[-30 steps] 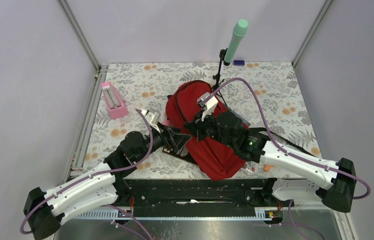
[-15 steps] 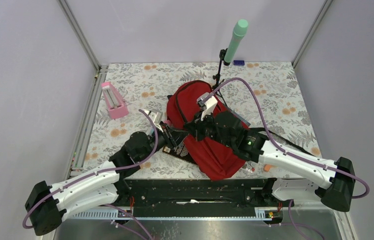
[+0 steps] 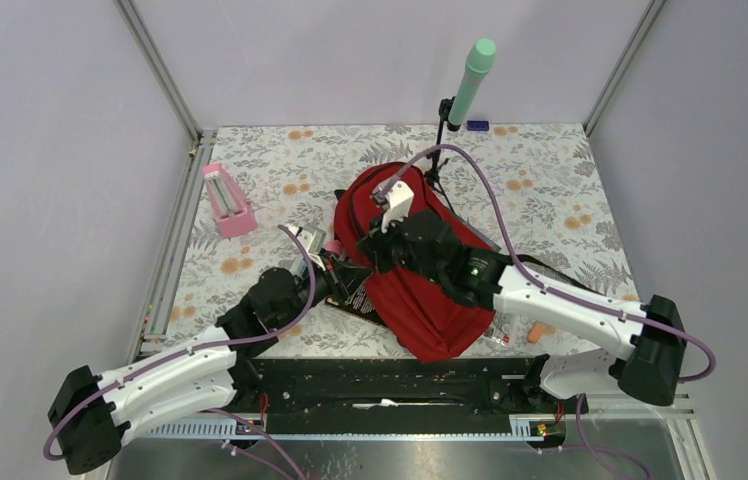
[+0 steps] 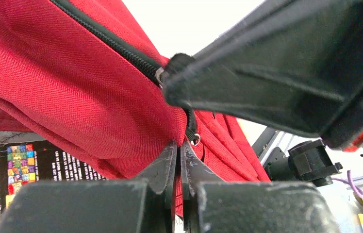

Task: Pack the student bag
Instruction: Unzip the student bag at the center of the board.

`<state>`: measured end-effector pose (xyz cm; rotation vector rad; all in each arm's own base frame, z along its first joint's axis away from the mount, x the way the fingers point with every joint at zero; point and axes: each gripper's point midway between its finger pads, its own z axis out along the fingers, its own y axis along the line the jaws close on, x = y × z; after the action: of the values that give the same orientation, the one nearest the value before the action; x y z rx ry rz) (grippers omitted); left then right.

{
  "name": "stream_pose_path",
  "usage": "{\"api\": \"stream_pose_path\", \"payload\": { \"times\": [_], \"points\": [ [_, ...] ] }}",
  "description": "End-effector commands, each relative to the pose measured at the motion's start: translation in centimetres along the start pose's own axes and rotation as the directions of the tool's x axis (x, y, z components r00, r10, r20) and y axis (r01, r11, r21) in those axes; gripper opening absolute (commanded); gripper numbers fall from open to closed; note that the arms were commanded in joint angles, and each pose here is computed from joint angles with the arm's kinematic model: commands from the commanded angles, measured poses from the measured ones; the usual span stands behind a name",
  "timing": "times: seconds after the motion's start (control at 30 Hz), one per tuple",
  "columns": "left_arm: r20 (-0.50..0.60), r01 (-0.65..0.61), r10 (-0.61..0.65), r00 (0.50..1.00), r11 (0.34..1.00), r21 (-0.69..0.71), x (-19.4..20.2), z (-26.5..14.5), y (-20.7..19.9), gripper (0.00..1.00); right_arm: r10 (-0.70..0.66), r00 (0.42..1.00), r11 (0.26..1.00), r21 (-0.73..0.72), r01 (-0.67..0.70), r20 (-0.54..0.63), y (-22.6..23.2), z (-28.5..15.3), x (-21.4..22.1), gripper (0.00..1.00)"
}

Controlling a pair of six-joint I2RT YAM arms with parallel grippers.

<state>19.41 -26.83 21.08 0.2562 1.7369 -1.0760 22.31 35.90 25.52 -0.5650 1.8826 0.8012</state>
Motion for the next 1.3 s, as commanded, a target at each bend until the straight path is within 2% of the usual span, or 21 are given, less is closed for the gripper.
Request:
{"api": "stream_pose_path", "payload": {
  "times": [0.0,0.3,0.43,0.53,0.87,1.03,1.07,1.17,1.2,1.27],
  "points": [
    [-0.048,-0.049,0.049,0.998,0.999,-0.006,1.4,-1.0,0.7,0.00,-0.057,0.989,0.997,0.050,0.050,0.140,0.9,0.5,-6.9,0.00],
    [-0.071,-0.062,0.057,0.996,0.996,-0.063,2.4,-2.6,2.2,0.00,-0.154,0.987,0.964,0.226,0.143,0.035,-1.2,3.9,-7.9,0.00],
    [-0.083,-0.051,0.045,0.996,0.996,-0.074,2.9,-3.0,2.5,0.00,-0.187,0.982,0.948,0.267,0.171,0.037,-2.1,5.4,-9.4,0.00],
    [-0.092,-0.035,0.028,0.995,0.996,-0.080,3.2,-3.2,2.6,0.00,-0.159,0.986,0.947,0.289,0.140,0.044,-3.5,6.4,-10.5,0.00],
    [-0.114,-0.025,0.011,0.993,0.992,-0.126,3.4,-3.8,3.3,0.00,-0.019,0.996,0.963,0.270,-0.005,0.085,-8.0,7.1,-13.0,0.00],
    [-0.103,-0.048,0.028,0.994,0.980,-0.194,2.6,-4.4,4.3,0.00,0.004,0.998,0.991,0.137,-0.012,0.058,-6.1,6.4,-11.7,0.00],
    [-0.089,-0.052,0.035,0.995,0.979,-0.198,2.0,-4.4,4.1,0.08,0.013,0.998,0.993,0.117,-0.020,0.066,-5.7,6.1,-11.7,0.00],
    [-0.045,-0.096,0.089,0.995,0.975,-0.202,-0.8,-4.7,3.2,0.65,0.038,0.996,0.996,0.075,-0.044,0.078,-5.0,5.1,-11.3,0.00],
    [-0.030,-0.108,0.104,0.994,0.969,-0.221,-1.8,-4.8,3.2,0.77,0.044,0.996,0.997,0.056,-0.048,0.082,-4.7,4.8,-11.1,0.00],
    [0.003,-0.118,0.123,0.992,0.959,-0.257,-3.7,-5.1,3.1,0.91,0.060,0.995,0.998,0.018,-0.062,0.076,-4.1,4.3,-10.6,0.00]
  ]
}}
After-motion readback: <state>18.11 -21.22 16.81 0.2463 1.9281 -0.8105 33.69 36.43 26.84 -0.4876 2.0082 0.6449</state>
